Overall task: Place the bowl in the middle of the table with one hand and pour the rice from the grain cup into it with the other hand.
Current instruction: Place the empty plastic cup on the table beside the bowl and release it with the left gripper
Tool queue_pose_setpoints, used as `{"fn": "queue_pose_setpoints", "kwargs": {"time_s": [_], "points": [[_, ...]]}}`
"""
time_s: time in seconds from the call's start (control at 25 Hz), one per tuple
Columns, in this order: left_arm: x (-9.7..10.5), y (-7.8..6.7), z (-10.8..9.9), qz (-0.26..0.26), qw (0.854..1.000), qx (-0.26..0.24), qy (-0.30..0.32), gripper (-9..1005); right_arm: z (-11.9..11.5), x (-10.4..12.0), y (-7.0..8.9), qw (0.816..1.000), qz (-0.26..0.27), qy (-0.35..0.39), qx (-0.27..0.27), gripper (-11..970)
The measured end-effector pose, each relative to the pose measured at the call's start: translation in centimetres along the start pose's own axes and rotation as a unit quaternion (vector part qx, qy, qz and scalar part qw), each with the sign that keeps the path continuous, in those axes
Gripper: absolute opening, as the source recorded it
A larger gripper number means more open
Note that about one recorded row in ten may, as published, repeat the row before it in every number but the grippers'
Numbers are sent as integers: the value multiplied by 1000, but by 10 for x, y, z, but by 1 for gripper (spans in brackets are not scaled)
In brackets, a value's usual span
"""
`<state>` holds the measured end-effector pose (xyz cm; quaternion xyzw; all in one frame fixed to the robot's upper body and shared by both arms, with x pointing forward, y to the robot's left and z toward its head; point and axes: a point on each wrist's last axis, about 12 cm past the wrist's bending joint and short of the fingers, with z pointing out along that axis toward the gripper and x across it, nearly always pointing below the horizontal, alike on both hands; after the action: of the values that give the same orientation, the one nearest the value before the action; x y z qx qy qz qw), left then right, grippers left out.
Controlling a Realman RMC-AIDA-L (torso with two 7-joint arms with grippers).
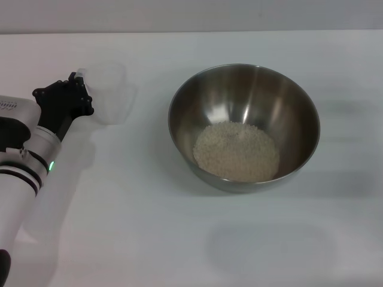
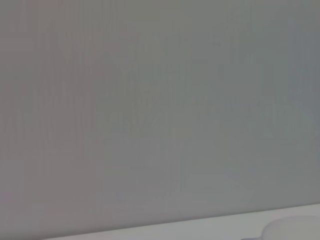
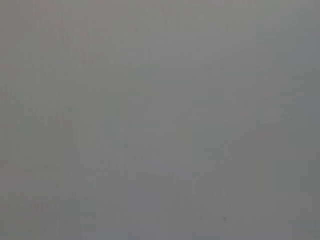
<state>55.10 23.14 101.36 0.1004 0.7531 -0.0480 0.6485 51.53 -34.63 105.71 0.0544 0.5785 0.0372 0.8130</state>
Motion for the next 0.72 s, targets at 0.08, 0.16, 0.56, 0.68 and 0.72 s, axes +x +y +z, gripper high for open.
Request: {"fn": "queue_pose_setpoints", "kwargs": {"time_s": [0.08, 0.16, 0.56, 0.68, 0.72], "points": [[2, 3, -1, 2, 1000, -2, 3, 24, 0, 0, 0, 1000, 0, 0, 0, 441], [2, 3, -1, 2, 1000, -2, 3, 24, 0, 0, 0, 1000, 0, 0, 0, 441], [6, 6, -5, 7, 1000, -2, 8, 182, 0, 0, 0, 1000, 0, 0, -1, 442], [8, 7, -9, 5, 1000, -6, 8, 195, 1, 0, 0, 1000, 0, -1, -1, 442], [9, 8, -12, 3, 1000, -8, 7, 195, 2, 0, 0, 1000, 0, -1, -2, 442]]}}
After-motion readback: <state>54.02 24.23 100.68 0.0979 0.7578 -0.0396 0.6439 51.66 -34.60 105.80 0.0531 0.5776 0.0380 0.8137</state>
